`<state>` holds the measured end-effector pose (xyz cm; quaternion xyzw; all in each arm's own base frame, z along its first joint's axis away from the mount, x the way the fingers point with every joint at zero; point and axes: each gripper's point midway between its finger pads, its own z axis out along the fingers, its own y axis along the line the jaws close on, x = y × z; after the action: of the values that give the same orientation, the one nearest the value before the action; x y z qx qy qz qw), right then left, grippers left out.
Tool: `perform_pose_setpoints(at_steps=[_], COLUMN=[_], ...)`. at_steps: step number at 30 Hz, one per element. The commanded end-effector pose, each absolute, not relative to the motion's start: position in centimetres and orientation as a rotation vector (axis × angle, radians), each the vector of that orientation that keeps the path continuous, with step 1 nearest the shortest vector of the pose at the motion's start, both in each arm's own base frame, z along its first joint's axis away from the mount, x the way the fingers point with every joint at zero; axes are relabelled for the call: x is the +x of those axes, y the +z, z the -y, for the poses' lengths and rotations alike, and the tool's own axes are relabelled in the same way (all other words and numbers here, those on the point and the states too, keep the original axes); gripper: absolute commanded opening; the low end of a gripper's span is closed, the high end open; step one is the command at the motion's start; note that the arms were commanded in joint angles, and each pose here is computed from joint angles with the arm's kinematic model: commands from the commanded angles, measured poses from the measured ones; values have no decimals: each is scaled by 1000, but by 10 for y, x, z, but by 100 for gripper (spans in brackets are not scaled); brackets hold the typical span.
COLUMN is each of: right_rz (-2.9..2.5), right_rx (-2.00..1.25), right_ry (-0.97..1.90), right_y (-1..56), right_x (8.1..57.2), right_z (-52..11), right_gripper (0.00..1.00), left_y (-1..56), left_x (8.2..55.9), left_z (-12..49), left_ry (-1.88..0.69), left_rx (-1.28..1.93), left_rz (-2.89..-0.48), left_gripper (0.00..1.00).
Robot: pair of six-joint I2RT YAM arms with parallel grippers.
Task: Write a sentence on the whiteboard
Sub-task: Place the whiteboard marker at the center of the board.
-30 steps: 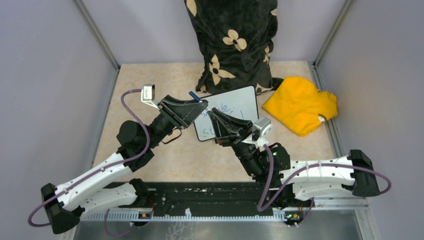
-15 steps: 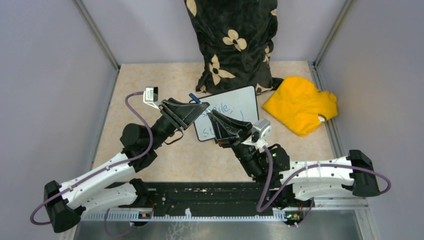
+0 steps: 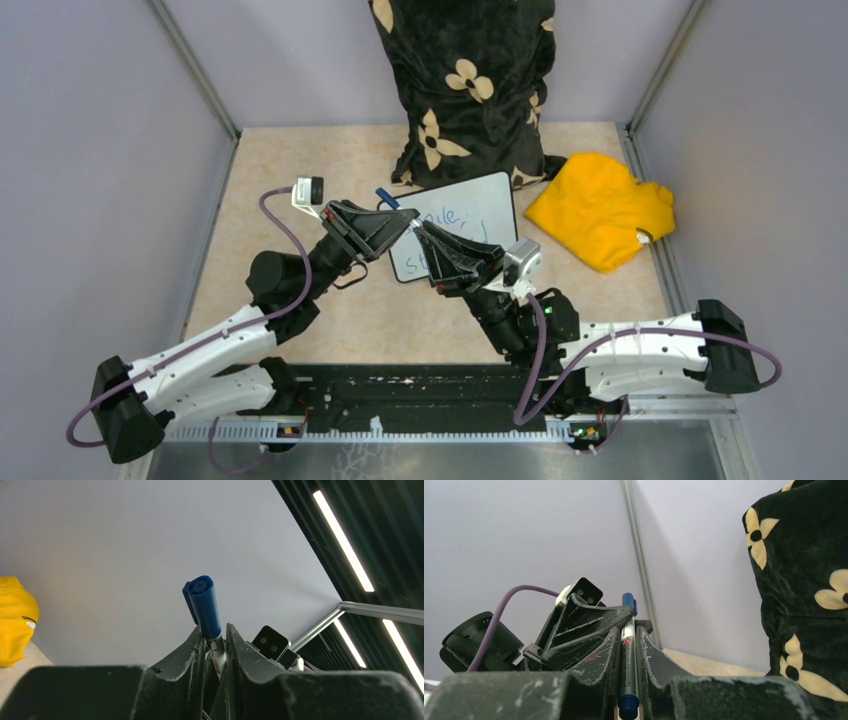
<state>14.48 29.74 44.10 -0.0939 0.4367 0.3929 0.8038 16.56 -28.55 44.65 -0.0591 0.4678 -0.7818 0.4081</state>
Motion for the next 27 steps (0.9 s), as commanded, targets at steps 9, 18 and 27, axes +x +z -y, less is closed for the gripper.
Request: perform_pose_setpoints(at_steps=[9,18,27], right_rz=[-913,-951,-1155], right_rx=[-166,-171,-259], right_ry=[867,881,775], right_y=[453,449,418], right_x=[144,144,153], right_z=[-290,-289,-271], right_gripper=[0,25,57], left_y=[462,455,414], left_x=[159,169,214], left_z=[275,270,237], left_ry=[-2003,-1915,-1168], left_rx=[-128,-159,-72], left_rz=[-1093,-1132,-1502], left_gripper=[15,0,0])
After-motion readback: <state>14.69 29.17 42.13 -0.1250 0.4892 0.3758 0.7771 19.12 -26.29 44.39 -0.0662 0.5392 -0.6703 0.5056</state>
